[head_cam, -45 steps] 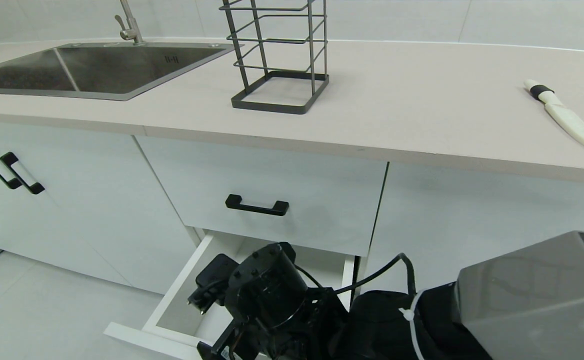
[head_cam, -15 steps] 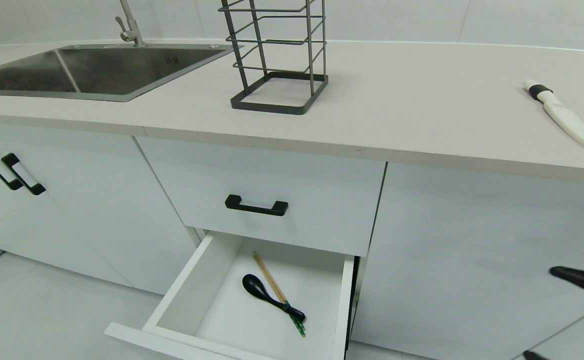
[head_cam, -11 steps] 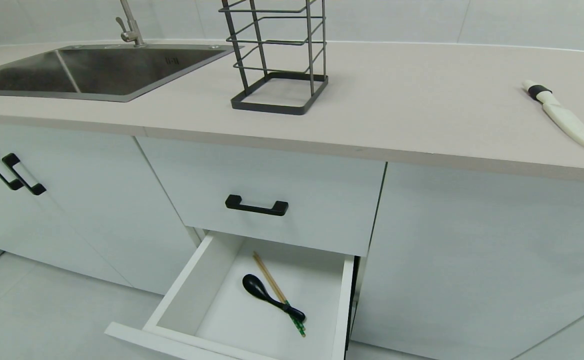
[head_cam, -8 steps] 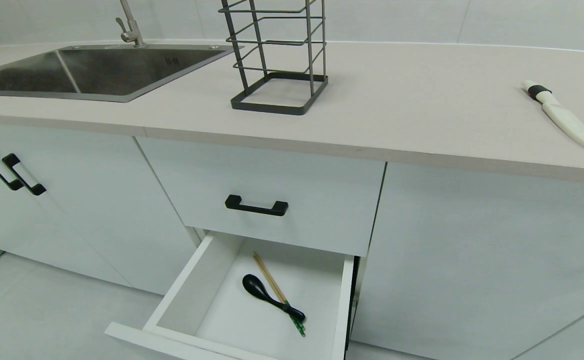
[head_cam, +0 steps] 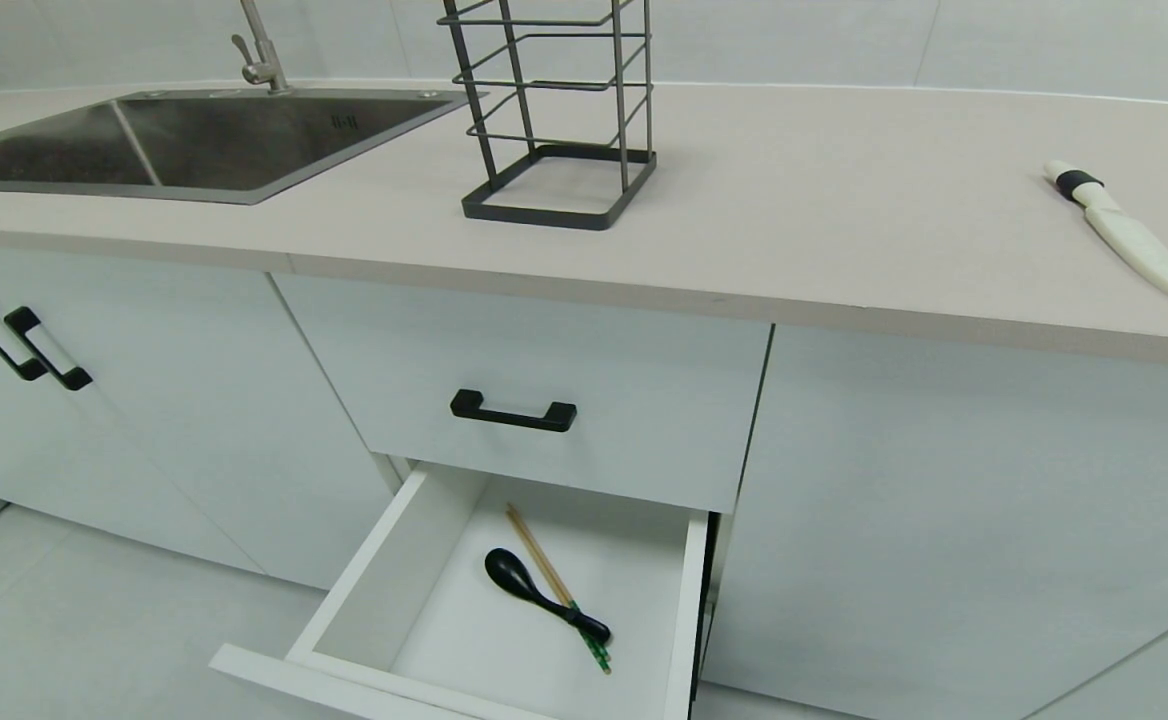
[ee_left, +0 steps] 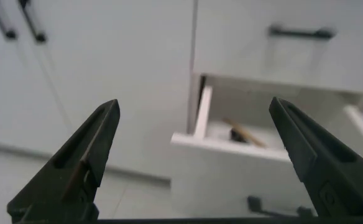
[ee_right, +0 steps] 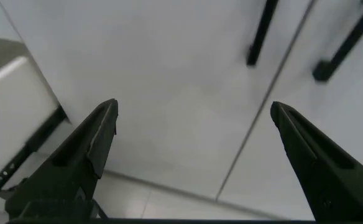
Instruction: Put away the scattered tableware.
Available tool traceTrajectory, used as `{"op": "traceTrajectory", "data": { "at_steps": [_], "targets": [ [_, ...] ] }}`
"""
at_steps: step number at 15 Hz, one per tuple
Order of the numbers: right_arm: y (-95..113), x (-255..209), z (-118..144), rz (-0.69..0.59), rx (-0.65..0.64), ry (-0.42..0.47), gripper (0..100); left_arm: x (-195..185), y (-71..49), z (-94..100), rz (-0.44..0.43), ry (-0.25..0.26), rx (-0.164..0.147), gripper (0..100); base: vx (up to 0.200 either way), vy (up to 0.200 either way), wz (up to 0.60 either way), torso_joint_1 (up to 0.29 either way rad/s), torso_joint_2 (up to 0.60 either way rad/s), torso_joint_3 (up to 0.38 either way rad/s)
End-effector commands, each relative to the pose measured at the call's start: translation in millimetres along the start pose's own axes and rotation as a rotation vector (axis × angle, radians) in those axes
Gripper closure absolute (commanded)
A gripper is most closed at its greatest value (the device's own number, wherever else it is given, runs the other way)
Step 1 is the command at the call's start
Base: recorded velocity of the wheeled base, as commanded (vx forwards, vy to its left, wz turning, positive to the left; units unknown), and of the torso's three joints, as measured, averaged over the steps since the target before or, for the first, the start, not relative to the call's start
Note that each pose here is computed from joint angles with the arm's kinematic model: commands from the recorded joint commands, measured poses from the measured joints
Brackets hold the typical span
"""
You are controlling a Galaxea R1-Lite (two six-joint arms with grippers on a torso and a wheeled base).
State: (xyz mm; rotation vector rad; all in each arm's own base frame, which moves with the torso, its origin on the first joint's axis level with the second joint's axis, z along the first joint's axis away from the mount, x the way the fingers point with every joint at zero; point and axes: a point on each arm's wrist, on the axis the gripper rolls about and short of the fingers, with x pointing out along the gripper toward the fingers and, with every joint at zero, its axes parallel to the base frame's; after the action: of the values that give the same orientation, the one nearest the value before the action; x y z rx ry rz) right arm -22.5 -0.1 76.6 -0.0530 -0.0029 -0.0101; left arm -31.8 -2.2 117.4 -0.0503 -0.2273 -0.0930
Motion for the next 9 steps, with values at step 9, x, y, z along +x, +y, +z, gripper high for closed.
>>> {"op": "traceTrajectory", "data": {
  "at_steps": [9],
  "targets": [
    [0, 0, -1, -0.005, 0.035, 0.005, 0, 86, -6.9, 32.6, -0.481, 0.579, -0.213, 0, 0.000, 0.000, 0.00, 0.000, 0.00, 0.000]
  ]
}}
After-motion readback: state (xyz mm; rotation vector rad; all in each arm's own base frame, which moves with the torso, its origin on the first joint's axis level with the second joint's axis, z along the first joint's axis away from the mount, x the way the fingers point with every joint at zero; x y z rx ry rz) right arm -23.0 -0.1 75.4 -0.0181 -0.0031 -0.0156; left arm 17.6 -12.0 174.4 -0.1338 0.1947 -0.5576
